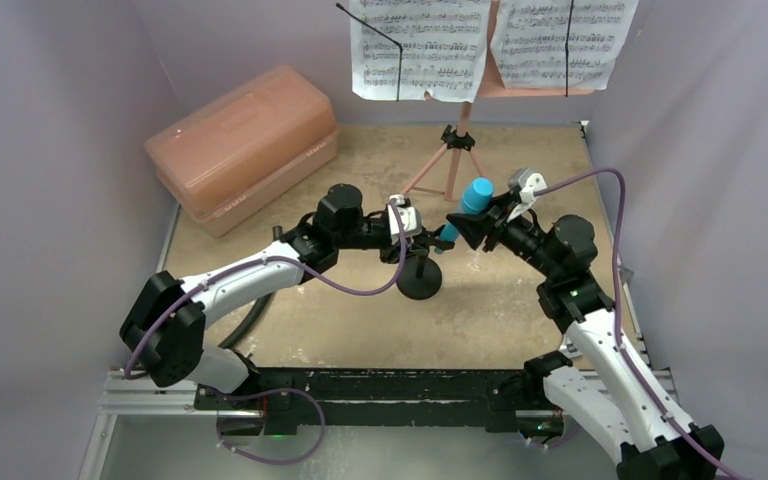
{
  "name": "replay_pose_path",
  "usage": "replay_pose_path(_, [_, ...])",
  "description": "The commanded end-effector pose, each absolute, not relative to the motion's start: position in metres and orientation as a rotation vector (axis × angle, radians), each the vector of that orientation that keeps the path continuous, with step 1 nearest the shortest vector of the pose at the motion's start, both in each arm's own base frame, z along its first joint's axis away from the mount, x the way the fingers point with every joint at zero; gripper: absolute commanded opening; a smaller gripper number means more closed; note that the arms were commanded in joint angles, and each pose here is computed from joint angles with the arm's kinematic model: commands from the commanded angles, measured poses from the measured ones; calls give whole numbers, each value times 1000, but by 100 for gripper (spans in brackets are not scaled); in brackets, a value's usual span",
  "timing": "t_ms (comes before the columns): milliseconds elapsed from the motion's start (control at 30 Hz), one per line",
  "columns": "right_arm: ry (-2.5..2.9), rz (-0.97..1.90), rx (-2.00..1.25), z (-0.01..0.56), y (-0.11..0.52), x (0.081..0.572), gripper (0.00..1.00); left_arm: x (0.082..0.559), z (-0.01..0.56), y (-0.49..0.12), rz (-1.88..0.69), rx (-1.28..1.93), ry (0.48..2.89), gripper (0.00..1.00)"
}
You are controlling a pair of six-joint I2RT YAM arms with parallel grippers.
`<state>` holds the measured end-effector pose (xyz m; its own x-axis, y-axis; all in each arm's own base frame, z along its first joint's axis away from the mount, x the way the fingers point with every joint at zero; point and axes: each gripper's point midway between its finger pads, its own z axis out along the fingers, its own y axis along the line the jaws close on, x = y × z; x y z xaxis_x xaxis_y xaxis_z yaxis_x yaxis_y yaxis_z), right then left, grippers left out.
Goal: Set up the instrument practice props
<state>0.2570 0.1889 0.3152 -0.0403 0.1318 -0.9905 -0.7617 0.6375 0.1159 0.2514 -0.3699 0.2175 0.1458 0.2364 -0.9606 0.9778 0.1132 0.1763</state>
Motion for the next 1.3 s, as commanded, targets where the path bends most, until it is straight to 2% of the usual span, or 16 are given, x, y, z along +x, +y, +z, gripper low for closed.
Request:
replay_pose_path(0, [1377,891,-600,325,203,242,0,254,227,-378,-905,1305,1289,0])
replay_pose_path(467, [1369,997,-679,309,219,225,0,260,241,-387,-962,1213,1302,0])
replay_pose_path(767, [1325,947,-707,316,218,228,0,261,246,-387,-963,1200,1303,0])
replay_pose_path(800, [1321,943,-710,317,218,228,0,261,246,-386,-958,1197,1303,0])
replay_pose_path(833, [1315,939,-709,319,218,228,0,262,247,-386,-954,1194,1304,6])
replay_pose_path(900, [1307,935,-707,323,218,229,7,262,249,-385,-947,1188,1303,19])
replay_pose_path(1000, [1296,922,-713,327,217,230,32,263,251,-383,-936,1179,1304,33])
replay_pose_path(1167, [1275,892,-719,333,215,231,58,266,256,-379,-911,1143,1309,47])
replay_pose_path(1267, [1270,882,-716,335,214,231,69,267,260,-377,-905,1124,1305,54])
